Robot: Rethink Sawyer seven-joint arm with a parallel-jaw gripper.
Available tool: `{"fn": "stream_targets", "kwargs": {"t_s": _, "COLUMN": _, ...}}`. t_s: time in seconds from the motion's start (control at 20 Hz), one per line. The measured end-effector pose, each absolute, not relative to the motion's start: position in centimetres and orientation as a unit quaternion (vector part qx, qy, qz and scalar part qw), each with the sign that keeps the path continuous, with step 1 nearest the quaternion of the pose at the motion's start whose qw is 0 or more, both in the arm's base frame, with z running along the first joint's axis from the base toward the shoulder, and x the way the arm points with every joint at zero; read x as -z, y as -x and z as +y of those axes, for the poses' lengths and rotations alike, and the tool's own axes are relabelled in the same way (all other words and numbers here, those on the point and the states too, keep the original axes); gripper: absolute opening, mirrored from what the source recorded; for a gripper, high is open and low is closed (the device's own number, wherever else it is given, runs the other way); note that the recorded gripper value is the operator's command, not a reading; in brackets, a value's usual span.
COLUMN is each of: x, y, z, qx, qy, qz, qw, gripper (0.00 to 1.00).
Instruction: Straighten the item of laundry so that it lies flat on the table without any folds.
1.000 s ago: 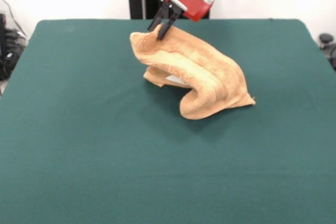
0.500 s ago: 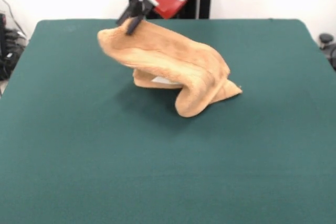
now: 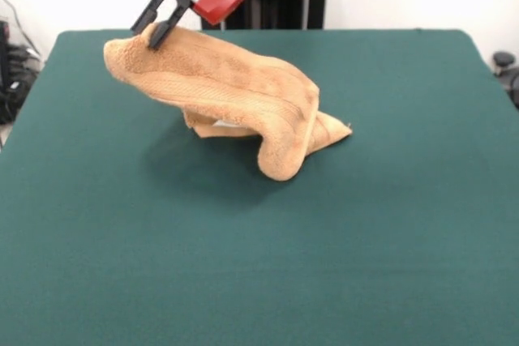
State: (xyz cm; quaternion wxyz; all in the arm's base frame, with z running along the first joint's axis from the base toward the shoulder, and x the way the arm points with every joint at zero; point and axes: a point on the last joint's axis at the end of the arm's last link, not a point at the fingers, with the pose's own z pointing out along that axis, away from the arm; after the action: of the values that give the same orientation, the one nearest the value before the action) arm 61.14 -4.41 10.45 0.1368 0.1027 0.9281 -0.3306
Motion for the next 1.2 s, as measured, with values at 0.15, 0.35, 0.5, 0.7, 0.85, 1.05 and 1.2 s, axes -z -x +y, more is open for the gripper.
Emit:
{"fn": "stream_targets", "kwargs": {"t_s": 0.15, "x": -10.6, "y": -61.5, "z": -4.2, "qx": 0.329, "qy": -0.101, "qz": 0.929, "qw": 0.138, "gripper": 0.00}}
{"fn": "stream_targets", "kwargs": {"t_s": 0.35, "x": -10.6, "y": -61.8, "z": -3.8, "qx": 0.329, "qy": -0.096, "qz": 0.929, "qw": 0.138, "gripper": 0.00}}
{"fn": "stream_targets", "kwargs": {"t_s": 0.5, "x": -10.6, "y": -61.9, "z": -3.7, "qx": 0.330, "qy": -0.093, "qz": 0.930, "qw": 0.137, "gripper": 0.00}}
{"fn": "stream_targets", "kwargs": {"t_s": 0.7, "x": -10.7, "y": -61.9, "z": -3.3, "qx": 0.341, "qy": -0.093, "qz": 0.927, "qw": 0.123, "gripper": 0.00}}
{"fn": "stream_targets", "kwargs": {"t_s": 0.85, "x": -11.1, "y": -61.6, "z": -2.4, "qx": 0.359, "qy": -0.096, "qz": 0.923, "qw": 0.100, "gripper": 0.00}}
{"fn": "stream_targets", "kwargs": {"t_s": 1.05, "x": -12.2, "y": -61.6, "z": -1.1, "qx": 0.384, "qy": -0.106, "qz": 0.915, "qw": 0.068, "gripper": 0.00}}
{"fn": "stream_targets", "kwargs": {"t_s": 1.2, "x": -12.9, "y": -61.8, "z": -1.0, "qx": 0.395, "qy": -0.114, "qz": 0.910, "qw": 0.056, "gripper": 0.00}}
